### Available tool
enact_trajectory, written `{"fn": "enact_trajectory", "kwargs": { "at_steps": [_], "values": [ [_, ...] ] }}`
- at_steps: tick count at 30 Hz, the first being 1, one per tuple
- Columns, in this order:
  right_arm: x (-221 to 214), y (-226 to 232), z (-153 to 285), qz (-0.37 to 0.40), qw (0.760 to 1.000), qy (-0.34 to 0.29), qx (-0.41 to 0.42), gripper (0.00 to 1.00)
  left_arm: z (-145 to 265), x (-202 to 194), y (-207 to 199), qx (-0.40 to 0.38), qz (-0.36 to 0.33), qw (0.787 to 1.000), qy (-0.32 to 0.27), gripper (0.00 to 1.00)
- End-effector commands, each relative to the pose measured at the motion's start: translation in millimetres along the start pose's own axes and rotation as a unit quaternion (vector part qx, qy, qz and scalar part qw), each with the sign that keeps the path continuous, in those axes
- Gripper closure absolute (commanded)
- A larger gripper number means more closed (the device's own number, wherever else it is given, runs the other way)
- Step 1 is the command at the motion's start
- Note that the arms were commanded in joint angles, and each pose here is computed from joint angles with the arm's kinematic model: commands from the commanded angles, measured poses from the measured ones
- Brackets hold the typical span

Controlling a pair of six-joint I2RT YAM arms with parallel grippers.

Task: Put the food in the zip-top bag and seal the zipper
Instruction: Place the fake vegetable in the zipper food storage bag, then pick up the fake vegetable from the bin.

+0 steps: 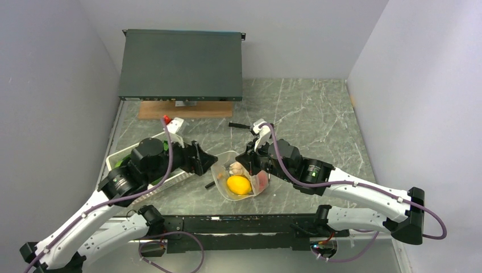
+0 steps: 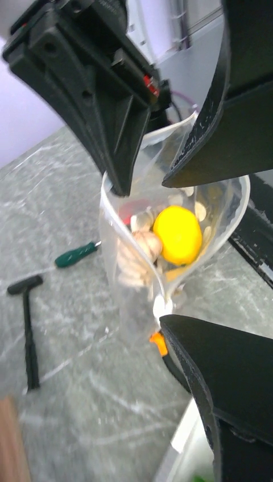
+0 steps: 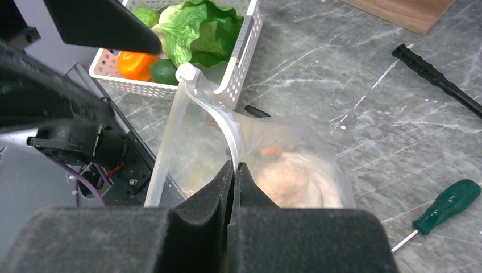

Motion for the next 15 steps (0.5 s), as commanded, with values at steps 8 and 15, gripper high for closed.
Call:
{"fn": "enact_trajectory", "kwargs": {
  "at_steps": [8,15],
  "values": [
    [14,2,3,-0.006,0.999,-0.035,0.009,1.0,66,17,44,0.197,0.118,0.934,-0.273,0.17],
    [15,3,0,-0.004,0.999,-0.032,0.014,1.0,72,-12,83,0.381,0.173,0.871,-0.258,0.17]
  ]
}}
Point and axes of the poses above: each gripper's point midway between its finger pads, its own z axis back along the fingers, its own y axis along the line the jaws close on, x = y × z, the point moved 9 cm from there along z, back along the fingers, and after that the axes turned 10 degrees about z, right-handed, at the moved point
